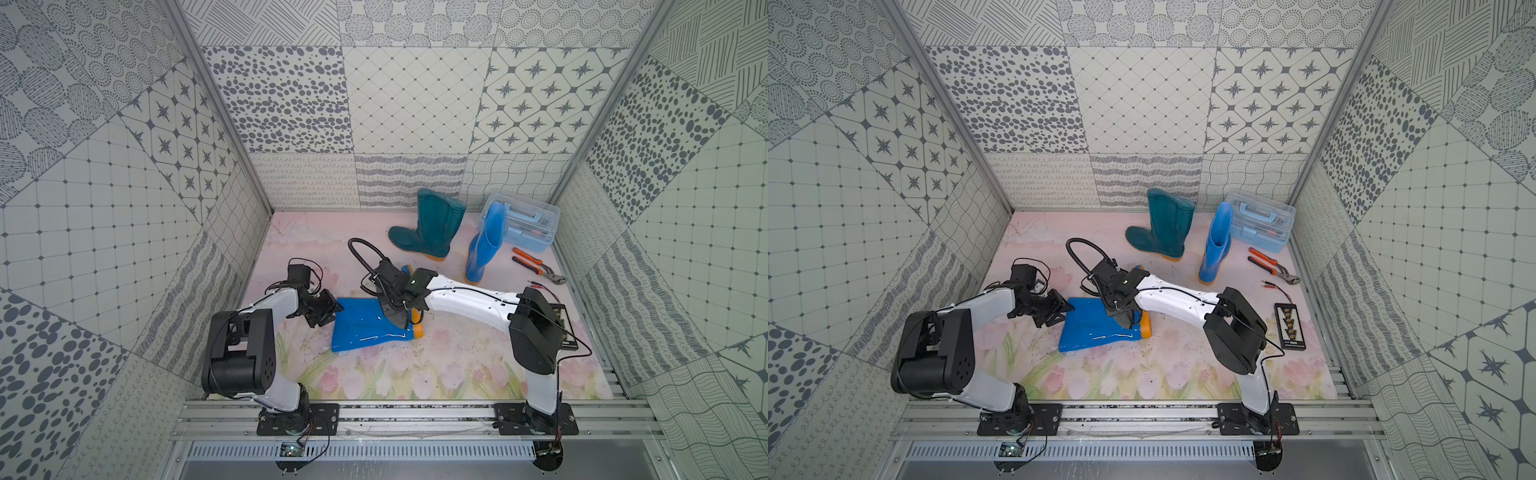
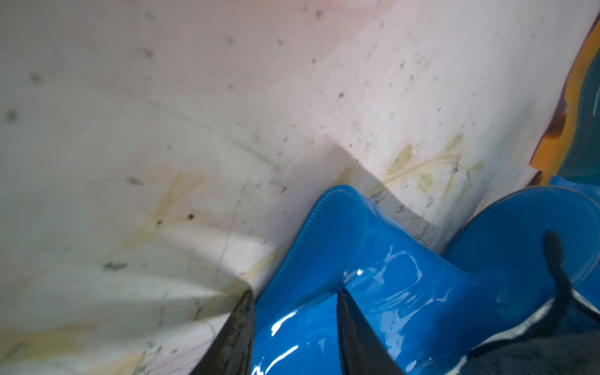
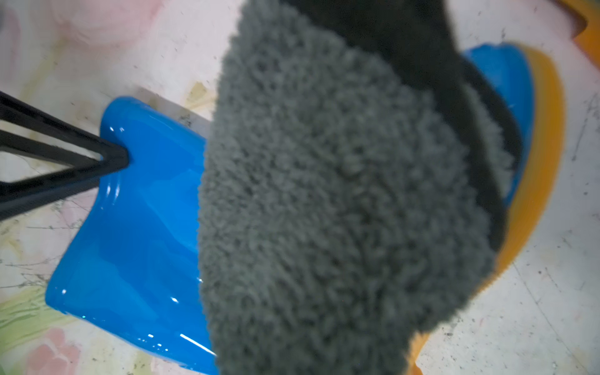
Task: Wipe the rubber boots with a cloth
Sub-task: Wipe the dirt off the rubber boot.
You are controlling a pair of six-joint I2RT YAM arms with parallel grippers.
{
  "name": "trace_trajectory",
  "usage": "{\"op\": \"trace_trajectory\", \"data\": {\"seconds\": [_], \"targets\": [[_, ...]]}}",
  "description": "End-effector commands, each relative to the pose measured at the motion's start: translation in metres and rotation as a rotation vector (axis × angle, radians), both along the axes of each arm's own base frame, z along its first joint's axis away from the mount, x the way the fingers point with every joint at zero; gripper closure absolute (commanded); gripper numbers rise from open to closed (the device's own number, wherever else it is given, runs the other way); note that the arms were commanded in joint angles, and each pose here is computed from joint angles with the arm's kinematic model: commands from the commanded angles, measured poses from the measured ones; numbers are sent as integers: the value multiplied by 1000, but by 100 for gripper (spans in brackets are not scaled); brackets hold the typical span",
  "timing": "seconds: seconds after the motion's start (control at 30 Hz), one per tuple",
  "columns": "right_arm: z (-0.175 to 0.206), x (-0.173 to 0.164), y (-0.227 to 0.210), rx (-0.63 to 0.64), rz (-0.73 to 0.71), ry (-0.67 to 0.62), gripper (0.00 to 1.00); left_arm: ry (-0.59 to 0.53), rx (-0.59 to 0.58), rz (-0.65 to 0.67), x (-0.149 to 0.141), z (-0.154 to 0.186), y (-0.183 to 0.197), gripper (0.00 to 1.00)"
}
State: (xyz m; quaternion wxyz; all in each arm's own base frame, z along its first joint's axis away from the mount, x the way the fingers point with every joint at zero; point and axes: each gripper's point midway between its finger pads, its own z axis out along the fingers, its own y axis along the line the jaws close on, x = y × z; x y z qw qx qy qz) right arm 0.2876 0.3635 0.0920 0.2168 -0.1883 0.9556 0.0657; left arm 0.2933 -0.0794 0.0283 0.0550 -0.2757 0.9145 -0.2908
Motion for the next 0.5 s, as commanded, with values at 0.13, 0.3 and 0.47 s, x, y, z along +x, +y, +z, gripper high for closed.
{"op": "trace_trajectory", "data": {"seconds": [0.13,0.3,0.47], "targets": [[-34,-14,-77,-69,-106,87,100,-33,-156,-85,-6,7,-37,79],[-50,-23,-79,-11,-108,139,100,-36,-158,-104,-18,7,-44,94],[-61,-34,-53,46,-98,166,100,-69,-181,-134,-19,9,-54,66]]}}
